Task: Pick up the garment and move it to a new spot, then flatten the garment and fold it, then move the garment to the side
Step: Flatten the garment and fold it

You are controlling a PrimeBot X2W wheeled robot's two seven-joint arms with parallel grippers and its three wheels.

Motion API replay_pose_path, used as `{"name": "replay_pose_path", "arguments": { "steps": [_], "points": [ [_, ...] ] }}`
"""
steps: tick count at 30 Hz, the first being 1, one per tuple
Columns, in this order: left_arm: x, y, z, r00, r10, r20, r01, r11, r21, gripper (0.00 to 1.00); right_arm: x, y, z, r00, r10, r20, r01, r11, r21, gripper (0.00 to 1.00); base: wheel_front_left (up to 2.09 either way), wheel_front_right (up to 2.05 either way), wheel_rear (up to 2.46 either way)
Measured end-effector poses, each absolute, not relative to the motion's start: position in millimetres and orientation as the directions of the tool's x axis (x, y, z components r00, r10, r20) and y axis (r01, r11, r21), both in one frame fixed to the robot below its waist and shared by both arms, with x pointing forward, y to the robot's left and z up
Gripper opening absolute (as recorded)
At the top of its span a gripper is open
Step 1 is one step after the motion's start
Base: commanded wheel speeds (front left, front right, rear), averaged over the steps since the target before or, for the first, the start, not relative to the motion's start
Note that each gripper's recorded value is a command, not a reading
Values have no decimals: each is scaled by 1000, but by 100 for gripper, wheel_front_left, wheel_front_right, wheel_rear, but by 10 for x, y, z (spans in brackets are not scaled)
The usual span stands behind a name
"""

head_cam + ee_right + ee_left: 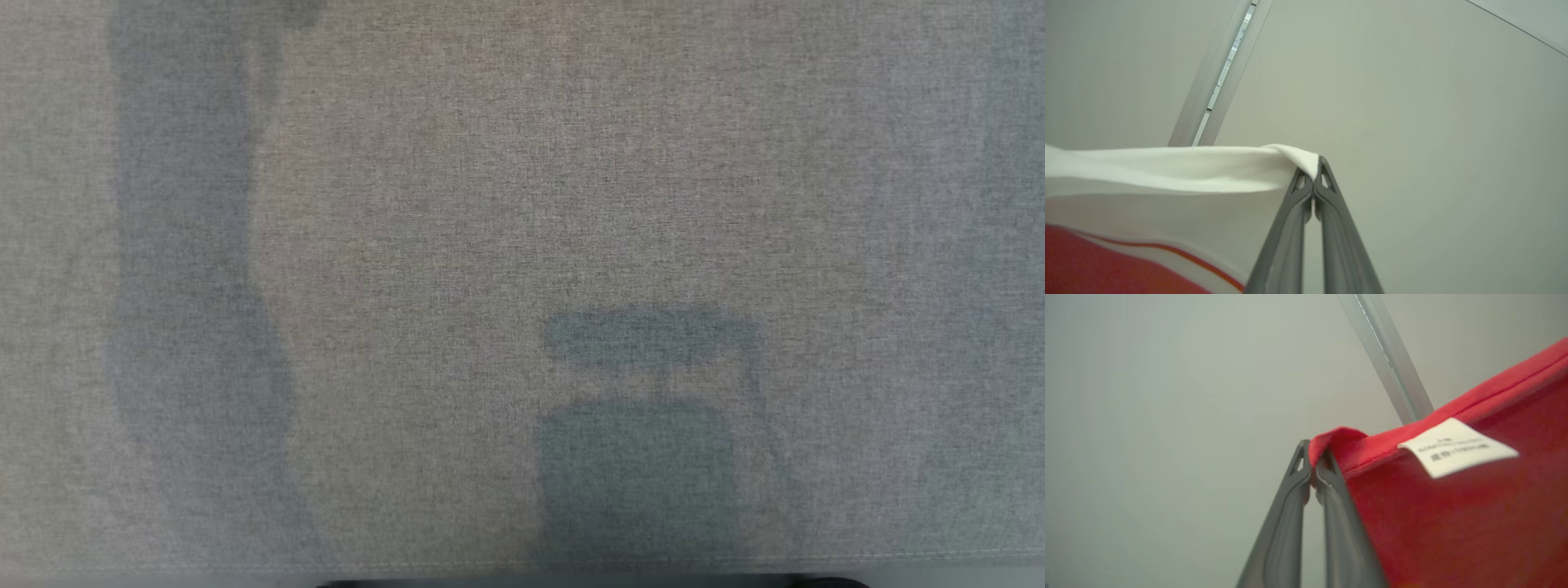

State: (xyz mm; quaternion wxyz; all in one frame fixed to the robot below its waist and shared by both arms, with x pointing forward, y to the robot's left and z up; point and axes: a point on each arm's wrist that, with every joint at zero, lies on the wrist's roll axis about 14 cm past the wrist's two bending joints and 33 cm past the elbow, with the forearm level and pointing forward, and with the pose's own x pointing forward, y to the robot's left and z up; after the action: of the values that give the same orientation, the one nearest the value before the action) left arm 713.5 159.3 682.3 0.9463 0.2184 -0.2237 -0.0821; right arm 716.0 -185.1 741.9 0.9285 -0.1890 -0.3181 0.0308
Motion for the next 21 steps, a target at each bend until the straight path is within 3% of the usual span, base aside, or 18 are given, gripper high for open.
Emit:
{"name": "replay_pose_path", "arguments": {
  "steps": [8, 14, 21],
  "points": [
    [7012, 1644, 5484, 962, -222, 161, 169, 942, 289, 0, 7115, -1929, 6079, 921, 188, 342, -72, 943, -325, 0, 0, 0, 0],
    [6608, 1586, 4736, 977, -213, 14, 208, 964, 163, 0, 6774, -1985, 5368, 963, 193, 190, -142, 957, -252, 0, 0, 0, 0],
    [5867, 1734, 4011, 974, -133, -181, 138, 990, 15, 0, 6067, -1914, 4616, 976, 219, -16, -219, 970, -108, 0, 0, 0, 0]
  ]
}}
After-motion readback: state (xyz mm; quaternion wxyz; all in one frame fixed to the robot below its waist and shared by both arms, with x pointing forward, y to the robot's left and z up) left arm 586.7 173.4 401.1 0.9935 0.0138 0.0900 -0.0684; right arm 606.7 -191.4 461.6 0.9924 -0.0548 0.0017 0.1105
